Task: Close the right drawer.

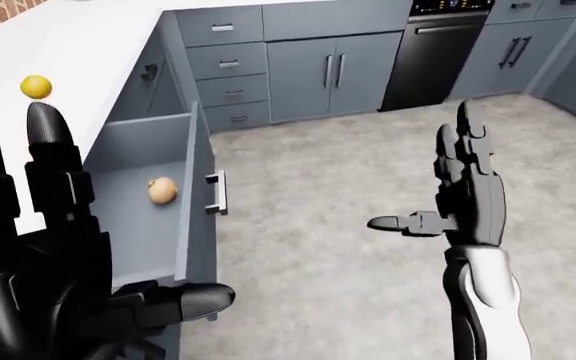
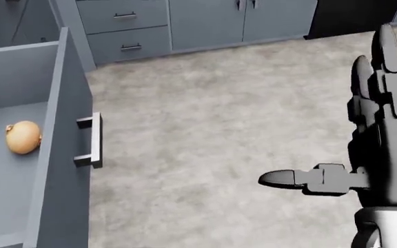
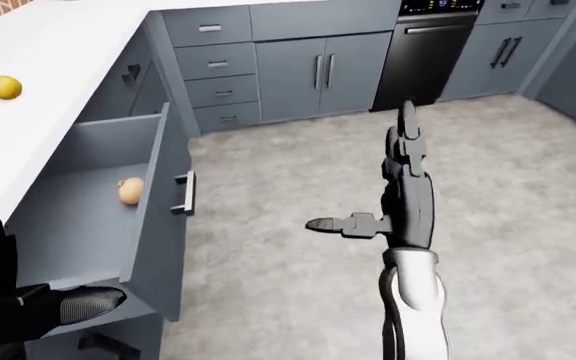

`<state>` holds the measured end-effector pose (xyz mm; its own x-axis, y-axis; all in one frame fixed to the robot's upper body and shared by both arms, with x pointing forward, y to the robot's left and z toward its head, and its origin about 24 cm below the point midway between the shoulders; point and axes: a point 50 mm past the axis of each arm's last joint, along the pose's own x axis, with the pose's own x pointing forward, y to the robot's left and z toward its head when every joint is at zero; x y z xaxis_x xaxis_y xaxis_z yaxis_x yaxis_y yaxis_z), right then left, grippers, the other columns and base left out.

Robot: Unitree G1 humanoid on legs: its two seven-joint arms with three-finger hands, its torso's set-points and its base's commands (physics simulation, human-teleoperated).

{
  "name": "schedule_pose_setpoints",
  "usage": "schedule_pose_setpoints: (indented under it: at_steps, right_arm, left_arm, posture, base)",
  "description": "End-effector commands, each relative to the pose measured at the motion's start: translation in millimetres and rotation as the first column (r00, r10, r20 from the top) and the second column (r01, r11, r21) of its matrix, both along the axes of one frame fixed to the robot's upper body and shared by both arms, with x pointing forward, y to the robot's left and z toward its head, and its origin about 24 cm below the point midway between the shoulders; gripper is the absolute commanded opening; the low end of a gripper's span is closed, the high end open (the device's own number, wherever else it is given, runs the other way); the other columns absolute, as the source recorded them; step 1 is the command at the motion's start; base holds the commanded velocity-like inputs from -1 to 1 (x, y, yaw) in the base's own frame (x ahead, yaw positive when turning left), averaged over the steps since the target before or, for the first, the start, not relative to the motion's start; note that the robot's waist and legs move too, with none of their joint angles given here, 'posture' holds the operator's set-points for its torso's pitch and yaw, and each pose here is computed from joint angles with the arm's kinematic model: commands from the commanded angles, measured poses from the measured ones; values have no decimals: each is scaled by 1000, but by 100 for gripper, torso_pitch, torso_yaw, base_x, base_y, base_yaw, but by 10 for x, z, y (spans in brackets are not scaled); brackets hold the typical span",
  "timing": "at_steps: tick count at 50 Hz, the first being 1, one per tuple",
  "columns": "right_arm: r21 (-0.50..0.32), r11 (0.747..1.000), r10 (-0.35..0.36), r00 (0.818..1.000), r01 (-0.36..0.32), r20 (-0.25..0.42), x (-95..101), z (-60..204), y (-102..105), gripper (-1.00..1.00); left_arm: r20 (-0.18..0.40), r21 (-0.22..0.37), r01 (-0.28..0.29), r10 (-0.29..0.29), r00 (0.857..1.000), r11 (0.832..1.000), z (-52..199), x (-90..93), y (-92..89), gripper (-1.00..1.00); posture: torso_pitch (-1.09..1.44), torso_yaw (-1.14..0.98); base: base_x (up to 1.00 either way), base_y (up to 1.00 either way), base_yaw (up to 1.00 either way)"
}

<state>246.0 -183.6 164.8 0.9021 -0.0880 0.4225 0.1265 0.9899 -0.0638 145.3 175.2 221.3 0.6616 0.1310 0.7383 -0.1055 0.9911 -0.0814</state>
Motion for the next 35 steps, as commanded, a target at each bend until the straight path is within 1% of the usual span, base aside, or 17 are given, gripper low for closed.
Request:
schedule_pose_setpoints:
  at_steps: [1, 2, 3, 4, 5, 6, 7, 11, 12, 17, 21, 27, 33, 35]
  right_arm:
    - [80, 996, -44, 994, 36, 97, -95, 120, -87, 100]
    - [91, 994, -67, 993, 58, 100, -106, 107, -121, 100]
    - [152, 982, -132, 985, 114, 113, -139, 110, -233, 100]
    - [165, 976, -162, 980, 142, 115, -150, 108, -279, 100]
    - [200, 960, -223, 967, 196, 122, -179, 101, -372, 100]
    - [231, 947, -255, 960, 224, 115, -190, 74, -438, 100]
    - [235, 943, -266, 958, 234, 111, -189, 61, -456, 100]
    - [235, 940, -275, 956, 246, 100, -167, 29, -466, 100]
    - [241, 936, -281, 956, 255, 80, -146, -2, -475, 100]
    - [241, 939, -269, 960, 244, 75, -127, -18, -454, 100]
    - [239, 940, -268, 961, 243, 76, -119, -15, -446, 100]
    - [231, 944, -259, 963, 236, 73, -109, -25, -427, 100]
    - [229, 946, -252, 965, 230, 70, -97, -34, -420, 100]
    - [235, 944, -255, 964, 233, 68, -99, -36, -437, 100]
  left_arm:
    - [53, 26, 7, -8, 999, 1000, 61, -60, -36, 100]
    - [53, 28, 7, -8, 999, 1000, 58, -61, -42, 100]
    - [53, 29, 9, -10, 999, 1000, 57, -61, -44, 100]
    - [52, 29, 9, -10, 999, 1000, 56, -60, -45, 100]
    - [49, 28, 11, -13, 999, 1000, 52, -58, -48, 100]
    - [48, 30, 12, -14, 999, 999, 48, -59, -55, 100]
    - [47, 30, 12, -14, 999, 999, 47, -58, -58, 100]
    - [45, 38, 17, -19, 999, 999, 45, -50, -84, 100]
    - [43, 38, 20, -21, 999, 999, 44, -45, -88, 100]
    - [46, 52, 33, -35, 998, 998, 55, -29, -129, 100]
    - [49, 79, 51, -55, 997, 996, 88, 10, -193, 100]
    - [47, 134, 90, -97, 994, 987, 115, 45, -315, 100]
    - [24, 171, 128, -134, 991, 977, 100, 81, -430, 100]
    - [13, 173, 138, -143, 990, 975, 94, 79, -464, 100]
  posture:
    - [0, 0]
    - [0, 0]
    - [0, 0]
    - [0, 0]
    - [0, 0]
    - [0, 0]
    - [0, 0]
    - [0, 0]
    - [0, 0]
    - [0, 0]
    - [0, 0]
    - [0, 0]
    - [0, 0]
    - [0, 0]
  base:
    - [0, 0, 0]
    - [0, 0, 0]
    - [0, 0, 0]
    - [0, 0, 0]
    - [0, 0, 0]
    - [0, 0, 0]
    - [0, 0, 0]
    - [0, 0, 0]
    - [0, 0, 0]
    - [0, 0, 0]
    - [0, 0, 0]
    - [0, 0, 0]
    - [0, 0, 0]
    - [0, 0, 0]
